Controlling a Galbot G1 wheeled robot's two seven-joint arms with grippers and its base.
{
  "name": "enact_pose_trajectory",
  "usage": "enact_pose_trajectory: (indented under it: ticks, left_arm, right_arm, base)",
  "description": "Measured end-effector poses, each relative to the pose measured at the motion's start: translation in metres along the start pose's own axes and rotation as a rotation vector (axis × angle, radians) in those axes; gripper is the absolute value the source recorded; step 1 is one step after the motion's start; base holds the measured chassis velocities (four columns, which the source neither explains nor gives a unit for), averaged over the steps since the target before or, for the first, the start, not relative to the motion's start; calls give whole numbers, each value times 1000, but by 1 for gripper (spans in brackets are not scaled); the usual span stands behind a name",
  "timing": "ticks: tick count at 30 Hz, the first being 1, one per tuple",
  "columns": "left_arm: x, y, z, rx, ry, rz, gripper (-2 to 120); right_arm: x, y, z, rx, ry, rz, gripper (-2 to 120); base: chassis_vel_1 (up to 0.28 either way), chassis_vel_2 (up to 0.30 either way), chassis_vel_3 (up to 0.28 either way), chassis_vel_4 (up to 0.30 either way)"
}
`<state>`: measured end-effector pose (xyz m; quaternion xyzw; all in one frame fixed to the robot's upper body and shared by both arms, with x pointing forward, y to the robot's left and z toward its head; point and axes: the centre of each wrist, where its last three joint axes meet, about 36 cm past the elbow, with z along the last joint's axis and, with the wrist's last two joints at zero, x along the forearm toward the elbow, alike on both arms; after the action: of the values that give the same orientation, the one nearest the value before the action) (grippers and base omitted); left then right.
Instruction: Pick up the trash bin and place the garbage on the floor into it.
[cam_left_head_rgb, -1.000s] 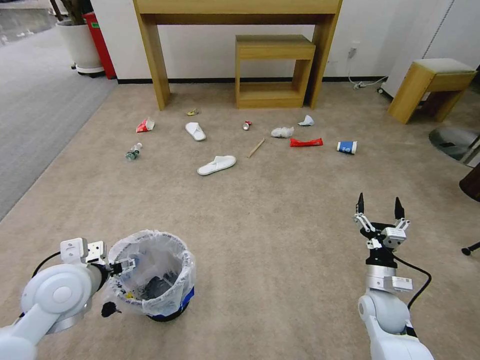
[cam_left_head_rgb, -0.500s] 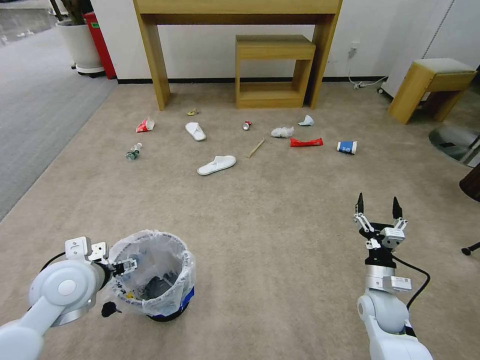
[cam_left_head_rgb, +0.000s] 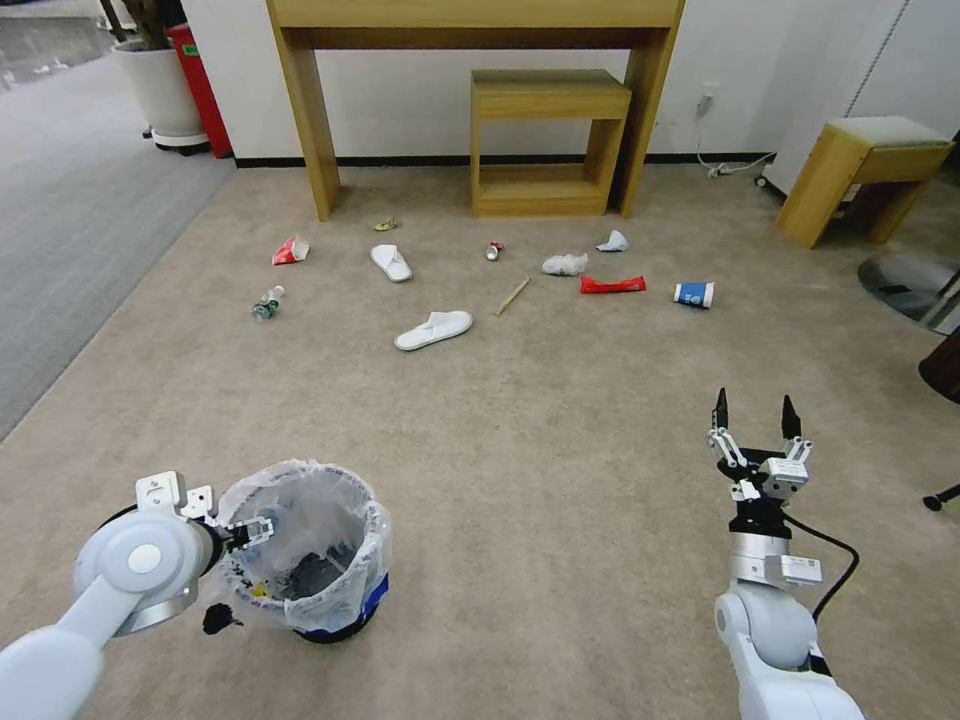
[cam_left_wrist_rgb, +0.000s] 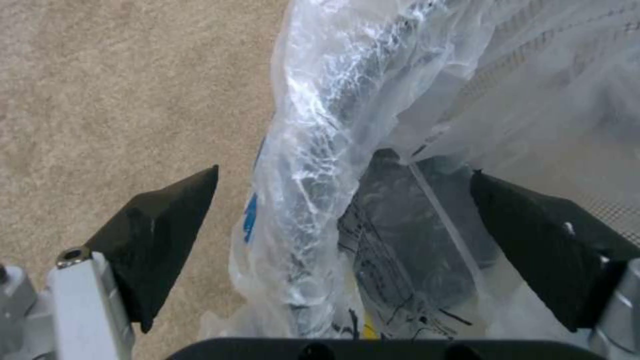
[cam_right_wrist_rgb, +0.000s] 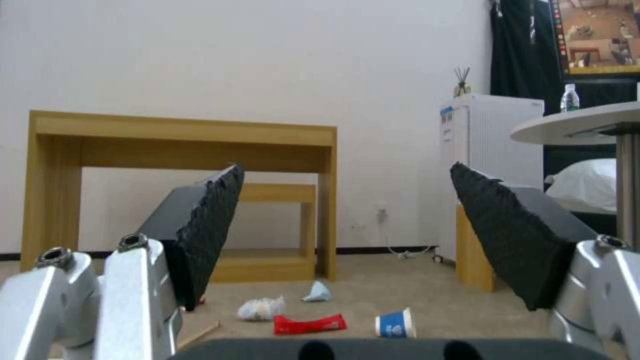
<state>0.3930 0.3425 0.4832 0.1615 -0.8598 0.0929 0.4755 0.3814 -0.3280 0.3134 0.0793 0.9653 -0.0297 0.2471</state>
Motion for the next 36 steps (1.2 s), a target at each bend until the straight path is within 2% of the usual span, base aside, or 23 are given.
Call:
enact_pose_trajectory:
  ticks: [21,36]
  left_arm:
    - [-33,0,-1,51,45,-32,97]
    - [-43,4,3,74,53,-45,97]
  right_arm:
    - [2,3,5,-1,10,0,79]
    - [2,5,6,-1,10,-4,76]
  base:
    - [0,0,0,0]
    - [0,0,0,0]
